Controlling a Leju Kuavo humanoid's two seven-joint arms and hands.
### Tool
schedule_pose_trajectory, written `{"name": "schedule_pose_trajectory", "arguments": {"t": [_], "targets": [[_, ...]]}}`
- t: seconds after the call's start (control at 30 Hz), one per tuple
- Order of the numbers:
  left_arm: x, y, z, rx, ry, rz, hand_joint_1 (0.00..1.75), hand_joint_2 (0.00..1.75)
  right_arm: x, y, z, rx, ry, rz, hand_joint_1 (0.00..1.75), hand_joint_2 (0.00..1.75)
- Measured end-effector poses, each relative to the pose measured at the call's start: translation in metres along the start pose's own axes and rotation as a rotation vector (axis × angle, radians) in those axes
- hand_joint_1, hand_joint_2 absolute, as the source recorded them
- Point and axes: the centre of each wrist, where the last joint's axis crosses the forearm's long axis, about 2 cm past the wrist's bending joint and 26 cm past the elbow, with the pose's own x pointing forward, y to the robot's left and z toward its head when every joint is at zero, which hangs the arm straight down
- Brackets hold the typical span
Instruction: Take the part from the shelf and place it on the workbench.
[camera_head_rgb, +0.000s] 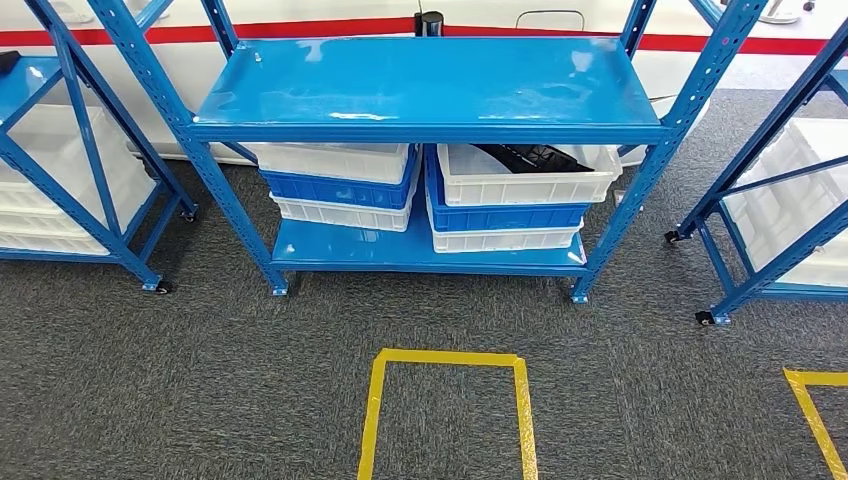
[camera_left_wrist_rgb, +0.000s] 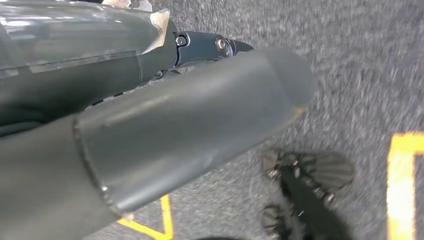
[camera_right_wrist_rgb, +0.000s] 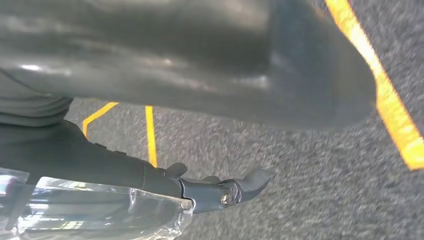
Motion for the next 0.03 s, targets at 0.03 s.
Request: {"name": "schedule_pose_trajectory", "arguments": {"t": [0.03], "targets": [[-0.0007, -0.0003, 0.0002, -0.007, 0.002, -0.007, 0.0, 0.0, -0.0004, 0.0001, 0.0001, 0.006, -0.002, -0.003, 0.0, 0.0]]}}
